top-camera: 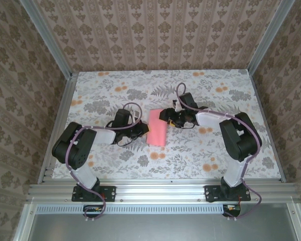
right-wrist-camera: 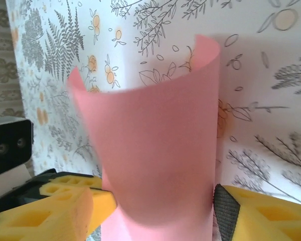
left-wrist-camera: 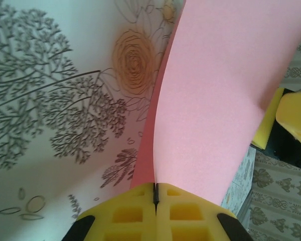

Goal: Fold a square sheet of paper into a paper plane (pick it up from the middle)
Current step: Fold the square sheet of paper in half at the center of the table.

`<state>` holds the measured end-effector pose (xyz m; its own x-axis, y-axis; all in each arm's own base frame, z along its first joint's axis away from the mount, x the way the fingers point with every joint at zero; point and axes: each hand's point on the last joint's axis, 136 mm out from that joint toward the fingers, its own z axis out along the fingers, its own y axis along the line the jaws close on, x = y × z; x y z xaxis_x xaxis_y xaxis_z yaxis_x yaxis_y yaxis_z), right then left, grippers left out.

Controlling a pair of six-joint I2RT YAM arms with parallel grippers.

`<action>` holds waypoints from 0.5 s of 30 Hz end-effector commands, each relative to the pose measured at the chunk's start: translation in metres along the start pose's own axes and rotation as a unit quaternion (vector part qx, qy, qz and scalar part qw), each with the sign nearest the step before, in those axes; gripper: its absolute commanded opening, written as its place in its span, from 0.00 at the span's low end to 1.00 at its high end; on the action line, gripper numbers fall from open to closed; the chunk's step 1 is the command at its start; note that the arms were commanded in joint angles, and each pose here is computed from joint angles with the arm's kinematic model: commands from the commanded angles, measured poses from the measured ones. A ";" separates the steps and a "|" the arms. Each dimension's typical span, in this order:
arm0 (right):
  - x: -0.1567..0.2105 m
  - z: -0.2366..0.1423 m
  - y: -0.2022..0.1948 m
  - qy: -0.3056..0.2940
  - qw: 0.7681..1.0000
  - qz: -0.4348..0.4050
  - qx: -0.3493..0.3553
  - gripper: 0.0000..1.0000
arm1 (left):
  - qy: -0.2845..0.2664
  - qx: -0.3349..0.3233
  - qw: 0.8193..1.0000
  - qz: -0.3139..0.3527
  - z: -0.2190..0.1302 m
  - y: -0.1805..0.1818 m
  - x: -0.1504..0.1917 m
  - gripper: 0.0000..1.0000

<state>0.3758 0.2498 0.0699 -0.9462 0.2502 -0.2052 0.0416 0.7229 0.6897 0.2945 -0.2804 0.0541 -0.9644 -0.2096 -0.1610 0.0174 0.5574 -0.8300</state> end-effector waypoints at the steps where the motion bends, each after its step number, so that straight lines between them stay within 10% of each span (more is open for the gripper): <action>1: 0.009 -0.013 -0.030 -0.008 0.995 -0.001 0.102 0.71 | -0.003 0.005 1.000 0.022 0.003 -0.012 -0.005 0.00; 15: 0.019 -0.025 -0.032 -0.011 0.991 -0.006 0.135 0.76 | 0.031 0.006 0.998 0.045 0.031 -0.030 -0.005 0.00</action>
<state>0.3545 0.2202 0.0531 -0.9410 0.2638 -0.2120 0.1266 0.8553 0.5024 0.3049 -0.3130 0.0624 -0.9718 -0.1506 -0.1817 0.0697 0.5524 -0.8307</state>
